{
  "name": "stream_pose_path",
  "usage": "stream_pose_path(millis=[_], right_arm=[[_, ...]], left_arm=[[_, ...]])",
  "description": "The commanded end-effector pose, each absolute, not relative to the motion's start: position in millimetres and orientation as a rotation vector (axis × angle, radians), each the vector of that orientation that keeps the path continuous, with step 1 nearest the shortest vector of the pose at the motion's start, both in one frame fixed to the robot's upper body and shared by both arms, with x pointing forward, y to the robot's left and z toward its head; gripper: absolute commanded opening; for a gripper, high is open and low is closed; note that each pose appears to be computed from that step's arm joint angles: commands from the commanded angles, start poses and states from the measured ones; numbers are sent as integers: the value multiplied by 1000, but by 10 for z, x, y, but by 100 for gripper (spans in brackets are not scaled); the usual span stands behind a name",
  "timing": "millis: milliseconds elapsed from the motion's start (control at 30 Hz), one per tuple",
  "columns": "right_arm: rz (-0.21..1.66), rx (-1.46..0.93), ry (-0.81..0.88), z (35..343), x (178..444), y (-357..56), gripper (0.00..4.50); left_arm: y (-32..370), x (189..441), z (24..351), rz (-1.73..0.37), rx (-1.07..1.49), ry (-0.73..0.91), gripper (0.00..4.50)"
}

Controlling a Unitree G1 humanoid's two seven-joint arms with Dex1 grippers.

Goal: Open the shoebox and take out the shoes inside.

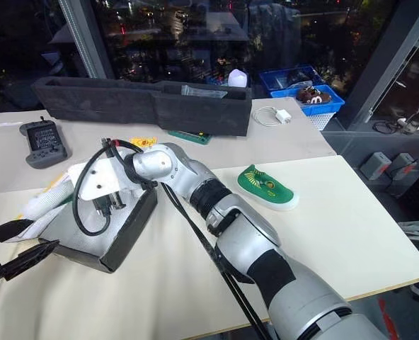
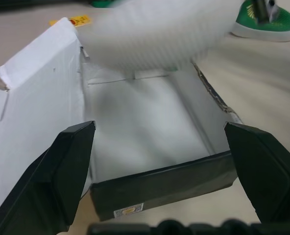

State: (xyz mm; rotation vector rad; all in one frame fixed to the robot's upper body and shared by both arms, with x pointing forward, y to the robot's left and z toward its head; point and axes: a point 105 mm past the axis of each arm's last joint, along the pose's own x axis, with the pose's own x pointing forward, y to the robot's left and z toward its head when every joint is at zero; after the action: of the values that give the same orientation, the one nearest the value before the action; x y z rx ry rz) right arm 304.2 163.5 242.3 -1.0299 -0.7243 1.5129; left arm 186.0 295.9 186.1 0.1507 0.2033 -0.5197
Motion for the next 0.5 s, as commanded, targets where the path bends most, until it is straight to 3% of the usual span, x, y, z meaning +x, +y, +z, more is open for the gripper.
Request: stream_pose_path(millis=[33, 200, 300, 400, 500], right_arm=[[1511, -853, -776, 2692, 2926, 1689, 20], [1422, -581, -716, 3141, 3135, 1371, 20], [1289, -444, -648, 3344, 3402, 915, 20], [1171, -260, -556, 3426, 3582, 464, 20], [1072, -189, -437, 3285, 3686, 38, 20]], left_arm=[[2919, 1884, 1937, -536, 187, 185, 450], [2886, 1910, 1948, -553, 184, 181, 450], [2870, 1946, 1950, -563, 182, 174, 450], [2850, 1977, 1949, -577, 181, 172, 450], [2832, 2010, 1945, -590, 180, 172, 450]])
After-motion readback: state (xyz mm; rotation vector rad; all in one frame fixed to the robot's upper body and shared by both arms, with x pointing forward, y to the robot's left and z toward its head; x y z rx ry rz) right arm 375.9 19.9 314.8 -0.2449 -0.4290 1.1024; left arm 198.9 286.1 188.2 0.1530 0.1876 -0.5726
